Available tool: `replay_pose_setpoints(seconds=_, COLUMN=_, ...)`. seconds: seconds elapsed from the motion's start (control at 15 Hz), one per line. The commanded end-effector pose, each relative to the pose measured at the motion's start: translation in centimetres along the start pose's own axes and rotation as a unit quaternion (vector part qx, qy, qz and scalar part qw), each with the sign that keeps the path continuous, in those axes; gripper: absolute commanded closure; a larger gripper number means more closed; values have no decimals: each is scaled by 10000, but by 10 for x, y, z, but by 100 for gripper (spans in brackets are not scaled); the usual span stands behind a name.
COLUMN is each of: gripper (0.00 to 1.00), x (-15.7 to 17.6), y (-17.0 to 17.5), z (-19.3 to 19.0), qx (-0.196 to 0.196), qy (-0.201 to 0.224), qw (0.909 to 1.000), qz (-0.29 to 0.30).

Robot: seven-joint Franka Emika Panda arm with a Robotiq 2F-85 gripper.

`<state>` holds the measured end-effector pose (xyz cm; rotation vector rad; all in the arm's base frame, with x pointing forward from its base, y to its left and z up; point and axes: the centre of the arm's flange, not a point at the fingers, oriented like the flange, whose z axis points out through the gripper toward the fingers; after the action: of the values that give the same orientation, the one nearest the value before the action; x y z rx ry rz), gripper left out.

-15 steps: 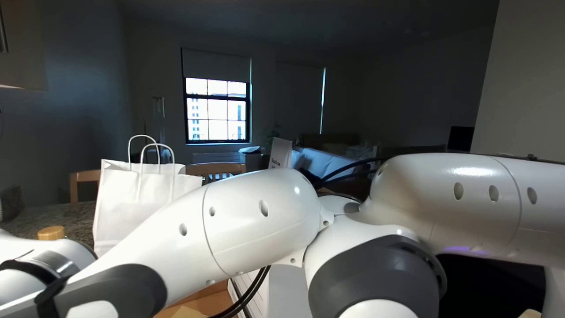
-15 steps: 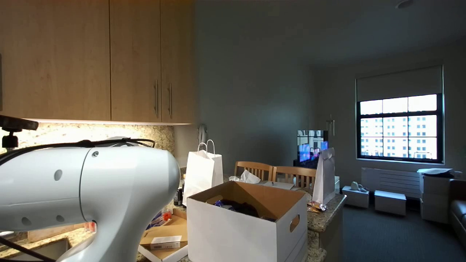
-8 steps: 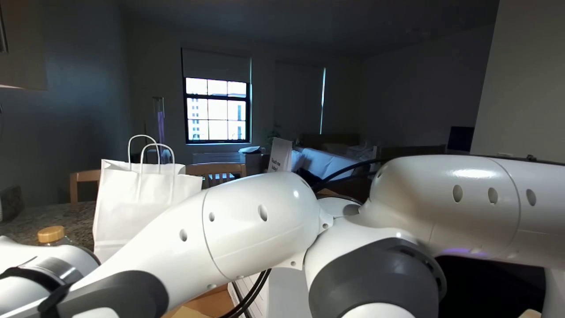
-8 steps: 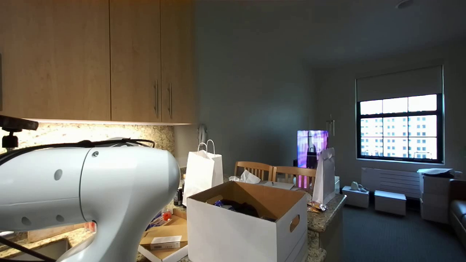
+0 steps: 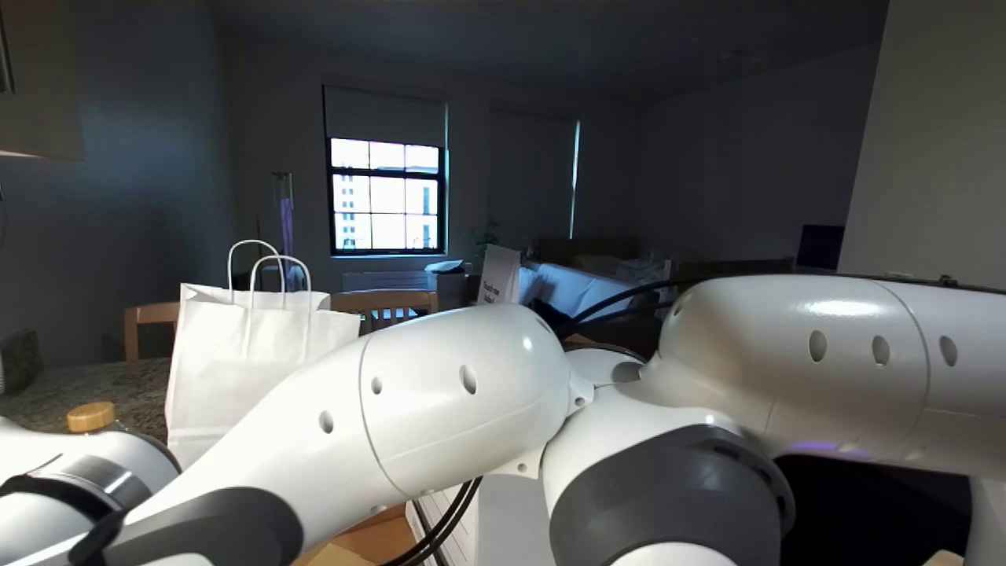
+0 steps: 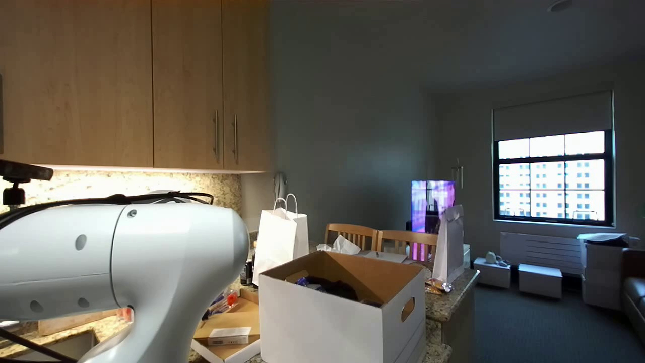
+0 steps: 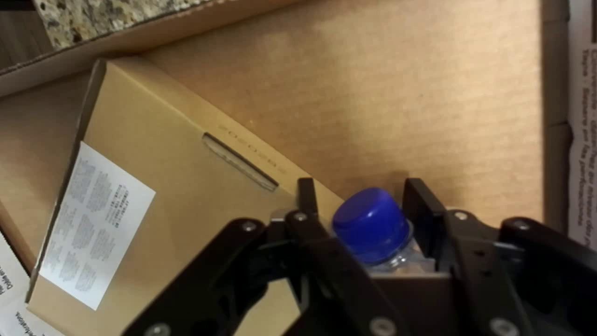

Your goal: Pick the bottle in the box and put it on the table, then put it back in the box

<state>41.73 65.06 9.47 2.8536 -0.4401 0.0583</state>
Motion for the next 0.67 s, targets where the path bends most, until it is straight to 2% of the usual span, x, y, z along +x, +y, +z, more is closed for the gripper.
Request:
replay_pose_setpoints(seconds=0.0, gripper=81, x=10, y=-58, z=2, qx=24, qy=218, qw=9998, qz=35)
replay_pose_setpoints(seconds=0.07, gripper=85, x=9, y=-59, z=2, qx=35, qy=217, qw=9998, qz=17)
replay_pose_setpoints(seconds=0.4, gripper=85, x=5, y=-57, z=-3, qx=32, qy=186, qw=9998, qz=-37)
replay_pose_setpoints(seconds=0.6, gripper=85, x=1, y=-50, z=-19, qx=51, qy=165, qw=9998, qz=-61)
